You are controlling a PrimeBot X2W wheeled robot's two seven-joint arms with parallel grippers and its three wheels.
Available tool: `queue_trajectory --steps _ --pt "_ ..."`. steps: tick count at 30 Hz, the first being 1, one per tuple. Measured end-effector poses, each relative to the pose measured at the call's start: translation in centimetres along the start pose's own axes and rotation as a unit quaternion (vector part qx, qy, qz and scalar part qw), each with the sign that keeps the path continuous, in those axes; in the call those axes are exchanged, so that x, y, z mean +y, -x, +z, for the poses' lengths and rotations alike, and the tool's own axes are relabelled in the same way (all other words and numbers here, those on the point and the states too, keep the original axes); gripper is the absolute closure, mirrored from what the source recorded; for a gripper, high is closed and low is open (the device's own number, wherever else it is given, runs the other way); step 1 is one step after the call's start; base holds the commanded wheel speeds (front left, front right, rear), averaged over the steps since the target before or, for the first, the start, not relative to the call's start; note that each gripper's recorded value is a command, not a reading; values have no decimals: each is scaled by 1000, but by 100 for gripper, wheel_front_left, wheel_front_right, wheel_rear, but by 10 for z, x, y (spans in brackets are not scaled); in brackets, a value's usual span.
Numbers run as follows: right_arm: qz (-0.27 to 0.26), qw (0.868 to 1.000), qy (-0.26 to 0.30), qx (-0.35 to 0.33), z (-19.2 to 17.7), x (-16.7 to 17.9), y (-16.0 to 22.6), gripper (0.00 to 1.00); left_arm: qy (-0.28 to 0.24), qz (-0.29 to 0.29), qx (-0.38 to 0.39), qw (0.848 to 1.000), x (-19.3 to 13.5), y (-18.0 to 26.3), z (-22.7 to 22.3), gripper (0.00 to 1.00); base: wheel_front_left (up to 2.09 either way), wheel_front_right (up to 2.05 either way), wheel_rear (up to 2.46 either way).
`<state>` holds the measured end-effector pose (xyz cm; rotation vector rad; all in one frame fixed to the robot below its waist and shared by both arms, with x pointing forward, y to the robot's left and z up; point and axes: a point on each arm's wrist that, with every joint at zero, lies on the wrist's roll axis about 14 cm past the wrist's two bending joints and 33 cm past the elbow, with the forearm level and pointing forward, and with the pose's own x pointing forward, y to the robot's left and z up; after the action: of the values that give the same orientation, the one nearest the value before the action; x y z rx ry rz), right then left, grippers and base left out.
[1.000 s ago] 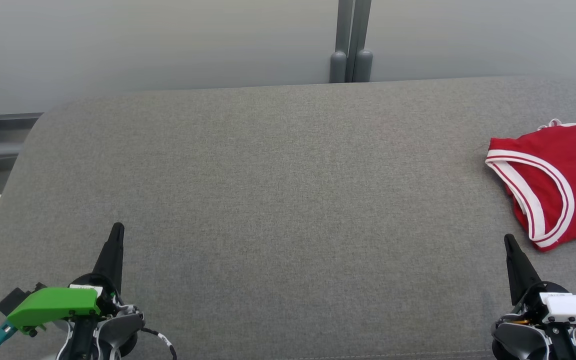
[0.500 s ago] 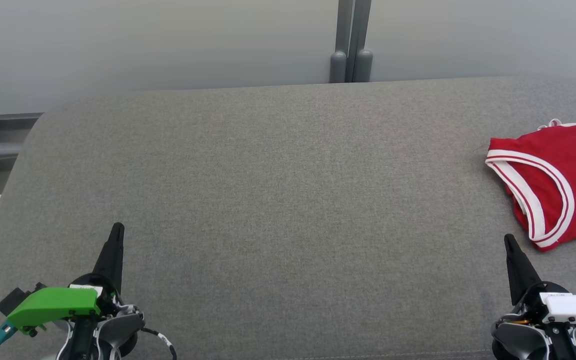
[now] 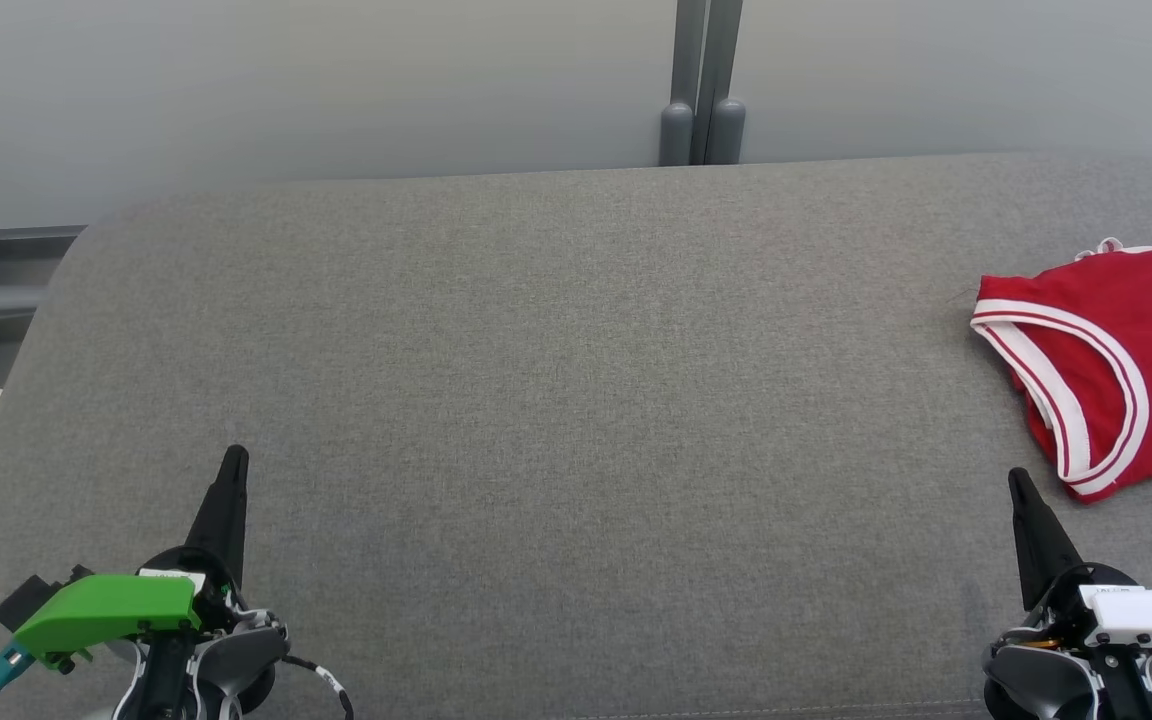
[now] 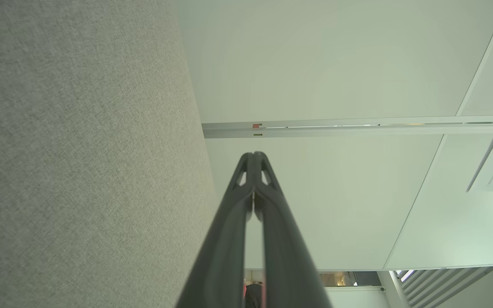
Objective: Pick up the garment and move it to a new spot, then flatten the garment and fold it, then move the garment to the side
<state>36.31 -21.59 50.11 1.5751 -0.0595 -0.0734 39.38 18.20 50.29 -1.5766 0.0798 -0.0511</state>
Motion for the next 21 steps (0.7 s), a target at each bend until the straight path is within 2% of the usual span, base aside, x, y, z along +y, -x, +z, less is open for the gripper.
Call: queue_trajectory --steps 21 --pt "0 1000 0 0 0 0 0 100 0 0 0 1000 0 0 0 100 0 0 0"
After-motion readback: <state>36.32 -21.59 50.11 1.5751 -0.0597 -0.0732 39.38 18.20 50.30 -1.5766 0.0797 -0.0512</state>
